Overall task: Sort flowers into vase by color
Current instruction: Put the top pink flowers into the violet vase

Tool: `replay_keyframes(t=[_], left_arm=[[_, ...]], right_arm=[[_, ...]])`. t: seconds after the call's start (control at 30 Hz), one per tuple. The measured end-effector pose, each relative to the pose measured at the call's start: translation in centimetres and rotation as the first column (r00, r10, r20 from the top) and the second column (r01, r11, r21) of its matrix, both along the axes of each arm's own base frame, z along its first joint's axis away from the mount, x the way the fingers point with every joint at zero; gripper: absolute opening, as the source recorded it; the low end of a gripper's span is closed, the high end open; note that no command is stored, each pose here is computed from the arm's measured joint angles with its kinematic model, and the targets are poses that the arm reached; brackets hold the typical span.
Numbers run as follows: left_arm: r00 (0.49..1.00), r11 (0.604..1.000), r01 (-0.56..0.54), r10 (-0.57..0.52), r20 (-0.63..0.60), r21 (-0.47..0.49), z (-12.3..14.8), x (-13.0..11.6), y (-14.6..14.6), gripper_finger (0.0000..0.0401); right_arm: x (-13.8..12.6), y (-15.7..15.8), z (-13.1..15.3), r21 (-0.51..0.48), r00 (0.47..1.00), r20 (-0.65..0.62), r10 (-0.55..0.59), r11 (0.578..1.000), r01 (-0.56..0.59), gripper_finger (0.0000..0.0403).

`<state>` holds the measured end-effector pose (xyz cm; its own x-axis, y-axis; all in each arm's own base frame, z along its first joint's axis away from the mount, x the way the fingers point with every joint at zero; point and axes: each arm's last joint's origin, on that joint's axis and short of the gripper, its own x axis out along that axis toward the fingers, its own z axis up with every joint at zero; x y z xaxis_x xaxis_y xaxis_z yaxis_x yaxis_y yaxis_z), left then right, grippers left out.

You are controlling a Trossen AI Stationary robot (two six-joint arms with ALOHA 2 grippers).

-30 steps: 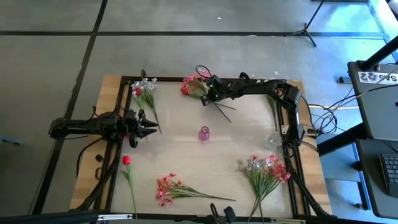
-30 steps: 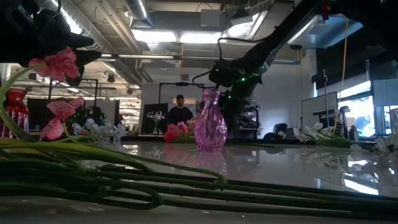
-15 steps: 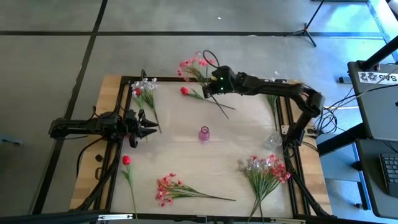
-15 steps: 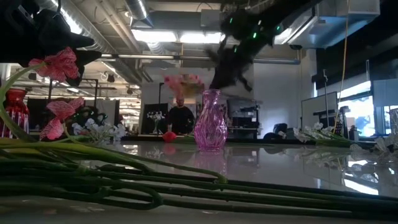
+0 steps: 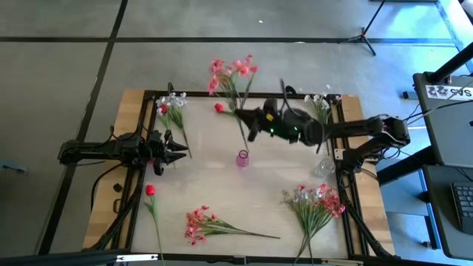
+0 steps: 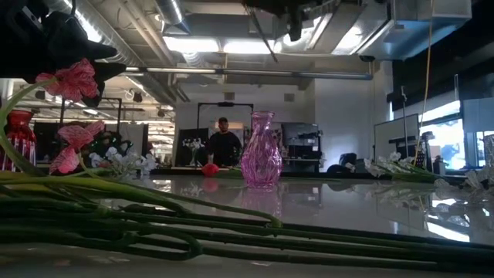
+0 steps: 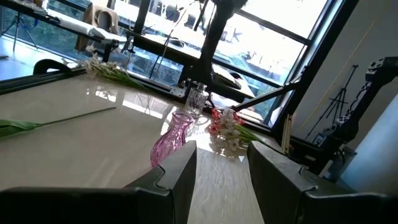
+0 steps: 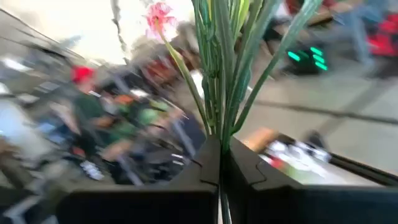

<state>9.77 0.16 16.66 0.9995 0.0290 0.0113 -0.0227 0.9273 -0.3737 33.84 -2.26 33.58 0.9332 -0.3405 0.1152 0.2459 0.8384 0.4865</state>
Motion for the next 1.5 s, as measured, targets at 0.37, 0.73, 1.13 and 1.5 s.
replay_keyframes(t=[0.37, 0.73, 1.13, 1.5], left_arm=[[1.000, 1.000, 0.000, 0.000, 0.000, 0.000, 0.0, 0.0, 0.0, 0.0141], [1.000, 1.000, 0.000, 0.000, 0.000, 0.000, 0.0, 0.0, 0.0, 0.0141], [1.000, 1.000, 0.000, 0.000, 0.000, 0.000, 0.0, 0.0, 0.0, 0.0141], [1.000, 1.000, 0.000, 0.000, 0.001, 0.000, 0.0, 0.0, 0.0, 0.0141]], right_arm=[[-3.2, 1.5, -4.7, -0.291, 0.944, 0.244, 0.221, 0.945, -0.146, 0.0007], [-2.9, 1.2, -5.2, -0.471, 0.961, 0.160, 0.227, 0.873, -0.127, 0.0008], [-1.5, 1.4, -7.5, -0.537, 0.896, 0.221, 0.385, 0.815, -0.218, 0.0005], [-1.4, 0.2, -8.0, -0.559, 0.887, 0.183, 0.425, 0.787, -0.262, 0.0004]])
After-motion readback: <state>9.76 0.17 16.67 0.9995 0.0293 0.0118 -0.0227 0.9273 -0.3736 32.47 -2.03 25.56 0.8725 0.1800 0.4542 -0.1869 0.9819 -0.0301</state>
